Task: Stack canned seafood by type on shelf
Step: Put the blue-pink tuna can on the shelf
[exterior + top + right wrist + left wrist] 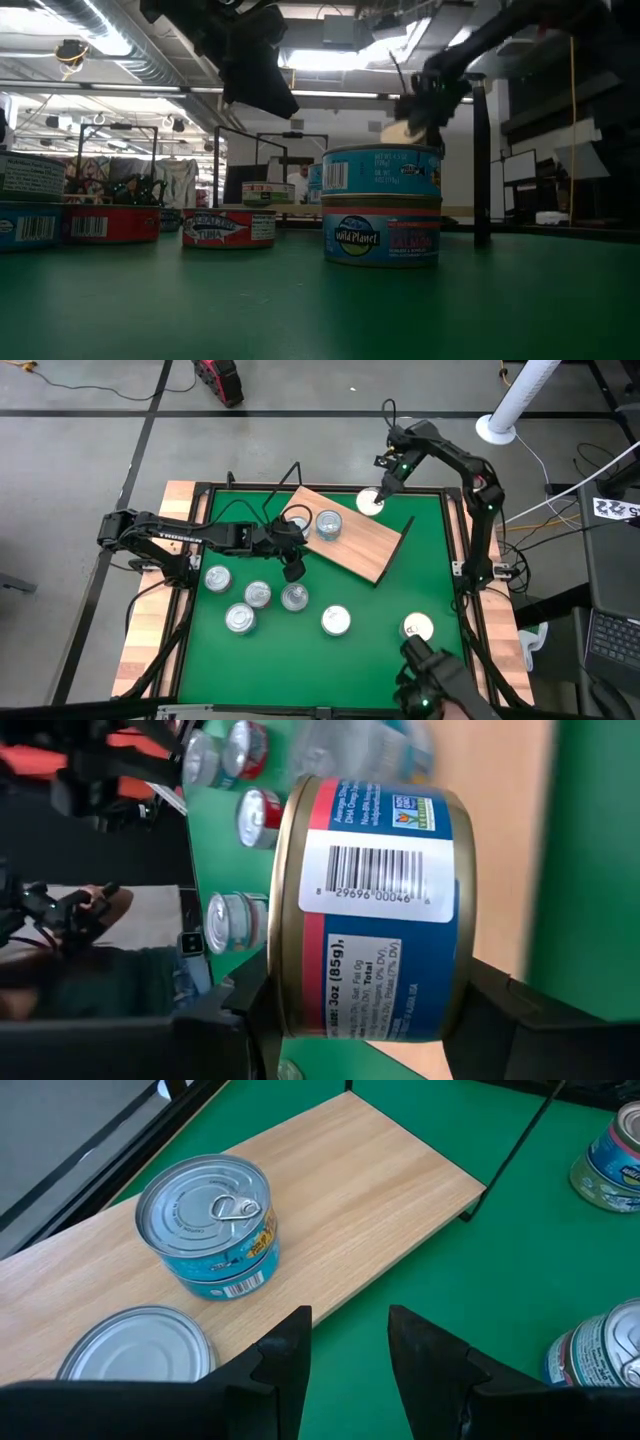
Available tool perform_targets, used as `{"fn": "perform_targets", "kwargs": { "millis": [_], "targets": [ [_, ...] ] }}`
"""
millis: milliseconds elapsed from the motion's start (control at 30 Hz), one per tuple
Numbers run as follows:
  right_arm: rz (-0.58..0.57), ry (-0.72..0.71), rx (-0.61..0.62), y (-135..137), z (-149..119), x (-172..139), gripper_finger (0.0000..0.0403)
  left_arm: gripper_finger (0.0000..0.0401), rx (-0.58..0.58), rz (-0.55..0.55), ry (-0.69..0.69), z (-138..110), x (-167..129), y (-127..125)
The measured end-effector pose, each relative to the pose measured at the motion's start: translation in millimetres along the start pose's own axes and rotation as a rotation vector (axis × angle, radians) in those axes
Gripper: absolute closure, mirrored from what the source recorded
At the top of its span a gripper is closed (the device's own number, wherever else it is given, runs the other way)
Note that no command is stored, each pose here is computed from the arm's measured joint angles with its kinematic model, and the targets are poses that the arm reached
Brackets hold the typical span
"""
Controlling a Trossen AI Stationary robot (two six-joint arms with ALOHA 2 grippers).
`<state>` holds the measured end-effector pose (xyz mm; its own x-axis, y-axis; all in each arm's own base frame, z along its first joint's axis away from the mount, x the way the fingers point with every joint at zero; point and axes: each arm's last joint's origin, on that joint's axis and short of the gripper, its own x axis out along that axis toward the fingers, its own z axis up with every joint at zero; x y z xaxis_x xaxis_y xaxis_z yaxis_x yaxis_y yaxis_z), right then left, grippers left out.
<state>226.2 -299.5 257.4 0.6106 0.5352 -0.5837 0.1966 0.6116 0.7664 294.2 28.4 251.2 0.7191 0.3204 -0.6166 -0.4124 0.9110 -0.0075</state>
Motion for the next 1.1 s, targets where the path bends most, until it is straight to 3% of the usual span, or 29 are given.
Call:
{"fn": "perform_targets", "kwargs": {
  "millis": [200,500,1100],
  "targets": [
    [0.031,0.054,0.024,-32.0,-1.5,12.6,0.0208,0.0272,-0.023,0.020,0.000,1.5,1.8,7.2],
    [0.049,0.129,0.043,-49.3,-0.7,33.8,0.0208,0.0272,-0.044,0.046,0.000,3.2,3.9,16.4],
    [0.032,0.298,-0.067,-16.8,10.3,87.1,0.0208,0.0272,-0.033,0.046,0.000,3.1,3.9,16.3]
  ]
}}
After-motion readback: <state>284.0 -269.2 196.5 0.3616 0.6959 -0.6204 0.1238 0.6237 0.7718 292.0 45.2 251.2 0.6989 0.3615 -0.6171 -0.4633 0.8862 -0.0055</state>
